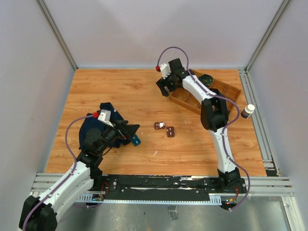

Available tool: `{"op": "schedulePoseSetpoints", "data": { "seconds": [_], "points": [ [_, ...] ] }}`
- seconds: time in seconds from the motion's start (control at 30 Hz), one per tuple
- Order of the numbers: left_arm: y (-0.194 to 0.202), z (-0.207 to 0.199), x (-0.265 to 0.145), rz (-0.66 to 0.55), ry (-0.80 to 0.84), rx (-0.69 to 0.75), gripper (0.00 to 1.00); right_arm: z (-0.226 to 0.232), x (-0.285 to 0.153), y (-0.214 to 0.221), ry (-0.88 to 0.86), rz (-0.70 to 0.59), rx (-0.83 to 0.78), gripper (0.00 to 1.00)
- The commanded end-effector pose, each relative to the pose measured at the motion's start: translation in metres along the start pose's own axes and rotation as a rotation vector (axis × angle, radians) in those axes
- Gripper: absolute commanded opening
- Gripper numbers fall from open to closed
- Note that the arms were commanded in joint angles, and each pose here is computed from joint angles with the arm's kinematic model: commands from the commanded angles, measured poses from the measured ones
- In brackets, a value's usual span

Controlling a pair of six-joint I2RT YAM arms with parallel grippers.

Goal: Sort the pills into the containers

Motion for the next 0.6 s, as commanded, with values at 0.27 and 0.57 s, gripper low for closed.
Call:
{"op": "schedulePoseSetpoints", "data": {
  "seconds": [0.27, 0.57],
  "points": [
    [-0.01, -0.007, 0.003, -0.03, 0.011, 0.026, 0.98, -0.023, 0.029, -0.002, 0.125, 0.026, 0.03, 0.81],
    [-0.01, -0.006, 0.005, -0.026, 0.005, 0.027, 0.97, -0.02, 0.043, 0.0, 0.099, 0.01, 0.035, 0.69]
  ]
}}
Point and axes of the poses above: each gripper's point midway between its finger pads, its own x axis out along the fingers, its own z axis along the line the jaws close on, y = z × x, the point moved 3 cm from there along -x, back along the fingers, and after that the axes turned 14 degrees about -x, right-handed, at the moved point
